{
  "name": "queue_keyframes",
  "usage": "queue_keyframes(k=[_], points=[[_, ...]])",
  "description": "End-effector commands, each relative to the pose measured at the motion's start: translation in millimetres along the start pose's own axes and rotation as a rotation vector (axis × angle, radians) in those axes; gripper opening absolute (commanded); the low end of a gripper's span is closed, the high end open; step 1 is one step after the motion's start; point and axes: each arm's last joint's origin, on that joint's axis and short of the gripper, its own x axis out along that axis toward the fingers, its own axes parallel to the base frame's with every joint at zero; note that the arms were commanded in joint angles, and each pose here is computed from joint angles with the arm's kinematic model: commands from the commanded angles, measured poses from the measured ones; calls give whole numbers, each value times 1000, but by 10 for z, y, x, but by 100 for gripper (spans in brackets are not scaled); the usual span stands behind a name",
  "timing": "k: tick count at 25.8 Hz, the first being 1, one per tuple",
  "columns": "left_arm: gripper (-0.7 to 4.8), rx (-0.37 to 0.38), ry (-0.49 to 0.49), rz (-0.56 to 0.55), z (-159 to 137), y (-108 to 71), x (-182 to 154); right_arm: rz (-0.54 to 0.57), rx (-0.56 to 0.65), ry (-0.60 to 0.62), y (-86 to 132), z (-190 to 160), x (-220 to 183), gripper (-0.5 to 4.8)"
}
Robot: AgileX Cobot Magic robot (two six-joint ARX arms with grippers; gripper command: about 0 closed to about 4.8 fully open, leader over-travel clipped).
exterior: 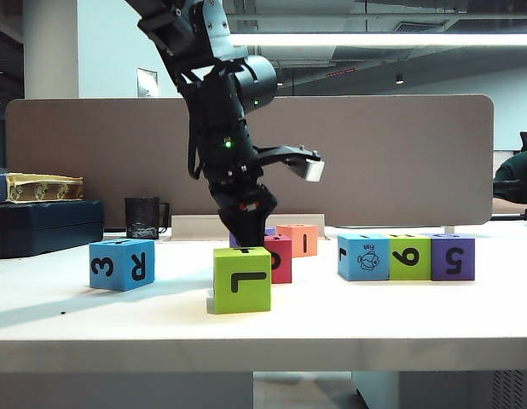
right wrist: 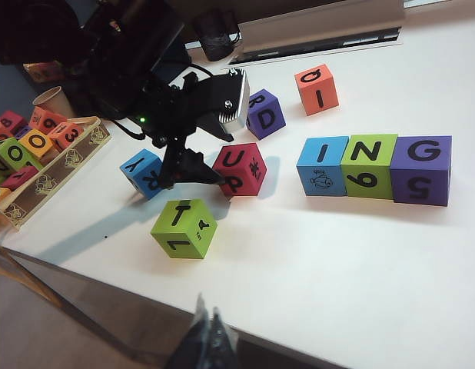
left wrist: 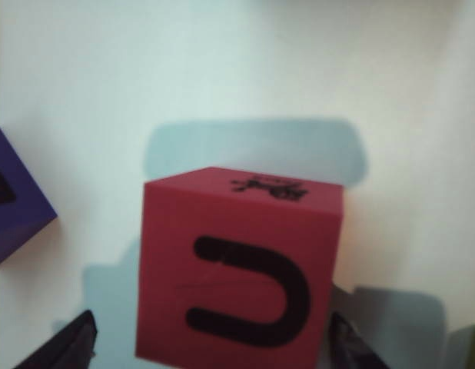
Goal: Select the appropriate blocks from the scattered letter blocks on the table and arrange them in a row to spell out "TURING".
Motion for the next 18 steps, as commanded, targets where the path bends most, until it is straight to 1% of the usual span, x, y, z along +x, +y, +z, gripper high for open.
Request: queue_keyframes(k=[1,4,7,9,11,12,14,15,16,17,18], points=[[382,-51,-44,25,39,26,-205,5,-12,-13,11,24,-8,-1],[382,-88,-97,18,65,34,-349,5,-11,-14,11,24,-8,-1],[382,-126,-173,17,105,61,-448,5,-12,-14,11,24,-8,-1],[381,-213,-284,113,162,205,-479,5,-11,-13,11,24,-8,-1],[381,-269,-345,152,191,273,-484,6,-11,-13,11,24,-8,-1],[381,-322,-385,174,188,335,-502,6,-11,-13,11,24,-8,-1],[381,-408,-442,204,185,419,-522,6,-11,-13,11,24,-8,-1],[381,-473,-467,214,150,486,-541,6,-11,-13,11,24,-8,-1],[381,-521,-483,218,118,537,-553,6,-11,-13,11,24,-8,-1],[381,-563,-496,220,79,585,-557,6,-11,-13,11,24,-8,-1],[382,-585,-508,216,44,624,-559,6,-11,-13,11,24,-8,-1]])
